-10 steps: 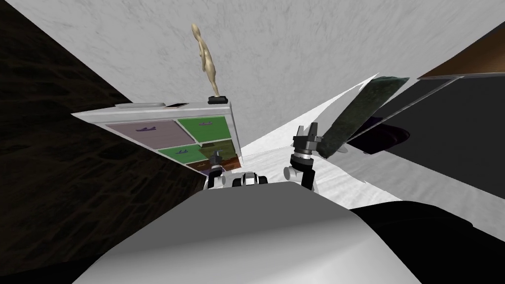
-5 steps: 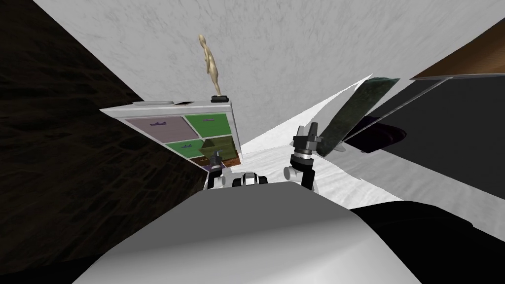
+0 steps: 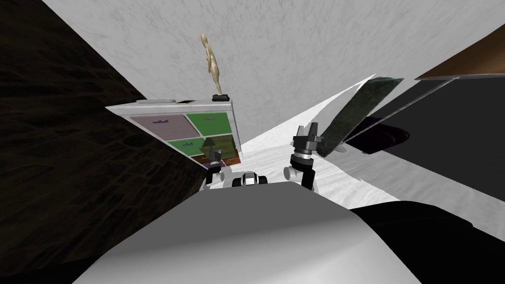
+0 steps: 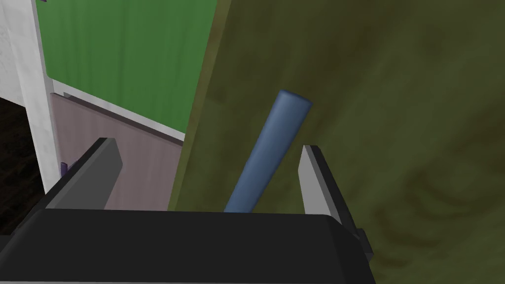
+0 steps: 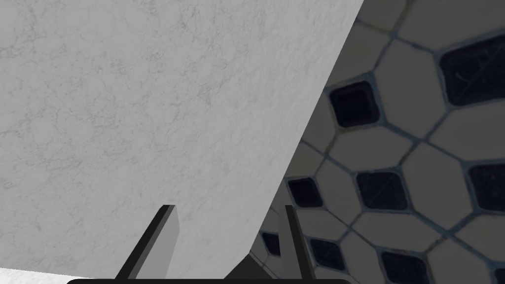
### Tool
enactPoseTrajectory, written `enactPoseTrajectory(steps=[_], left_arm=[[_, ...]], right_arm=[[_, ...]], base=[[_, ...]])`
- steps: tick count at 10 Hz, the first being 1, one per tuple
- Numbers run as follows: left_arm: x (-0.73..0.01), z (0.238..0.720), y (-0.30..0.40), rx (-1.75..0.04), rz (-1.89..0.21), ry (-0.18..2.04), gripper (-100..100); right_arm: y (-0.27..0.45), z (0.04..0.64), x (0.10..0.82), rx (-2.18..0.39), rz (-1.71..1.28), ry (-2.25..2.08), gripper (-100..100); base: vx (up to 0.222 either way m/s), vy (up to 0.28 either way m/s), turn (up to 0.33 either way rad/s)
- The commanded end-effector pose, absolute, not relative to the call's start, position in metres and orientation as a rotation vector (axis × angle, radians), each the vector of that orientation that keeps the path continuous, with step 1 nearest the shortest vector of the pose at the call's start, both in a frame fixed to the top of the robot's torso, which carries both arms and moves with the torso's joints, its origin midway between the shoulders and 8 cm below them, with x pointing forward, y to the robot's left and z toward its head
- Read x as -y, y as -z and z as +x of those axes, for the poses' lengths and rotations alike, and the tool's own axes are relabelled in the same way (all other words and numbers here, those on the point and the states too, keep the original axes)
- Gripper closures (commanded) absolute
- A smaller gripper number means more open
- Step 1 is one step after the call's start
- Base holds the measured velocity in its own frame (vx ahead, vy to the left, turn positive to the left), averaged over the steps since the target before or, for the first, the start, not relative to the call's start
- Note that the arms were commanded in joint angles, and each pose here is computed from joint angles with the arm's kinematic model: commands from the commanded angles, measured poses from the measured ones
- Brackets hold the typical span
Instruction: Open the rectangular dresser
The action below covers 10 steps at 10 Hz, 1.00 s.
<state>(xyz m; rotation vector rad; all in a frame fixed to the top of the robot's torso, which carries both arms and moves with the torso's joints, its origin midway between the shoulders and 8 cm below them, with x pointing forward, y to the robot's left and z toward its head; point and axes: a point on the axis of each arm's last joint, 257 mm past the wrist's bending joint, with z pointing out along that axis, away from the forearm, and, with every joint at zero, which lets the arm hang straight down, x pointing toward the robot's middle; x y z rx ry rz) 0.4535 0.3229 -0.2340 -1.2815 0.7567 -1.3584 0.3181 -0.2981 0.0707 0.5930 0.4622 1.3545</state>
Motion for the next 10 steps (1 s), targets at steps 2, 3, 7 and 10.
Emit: enactPoseTrajectory(steps=[2, 3, 7, 10], left_arm=[[-0.323, 0.469, 0.213, -0.766, -1.280, 1.366, -100], [-0.323, 0.472, 0.207, -0.769, -1.278, 1.368, -100], [-0.322, 0.470, 0.220, -0.779, -1.296, 1.357, 0], [-0.323, 0.469, 0.221, -0.781, -1.299, 1.355, 0]], right_arm=[[-0.071, 0.318, 0.298, -0.462, 0.593, -1.355, 0], [-0.071, 0.318, 0.298, -0.462, 0.593, -1.355, 0], [-0.071, 0.318, 0.298, -0.462, 0.593, -1.354, 0], [-0.071, 0.318, 0.298, -0.462, 0.593, -1.354, 0]], base=[[-0.039, -0.017, 0.029], [-0.039, -0.013, 0.024], [-0.003, -0.001, 0.001], [0.000, 0.000, 0.000]])
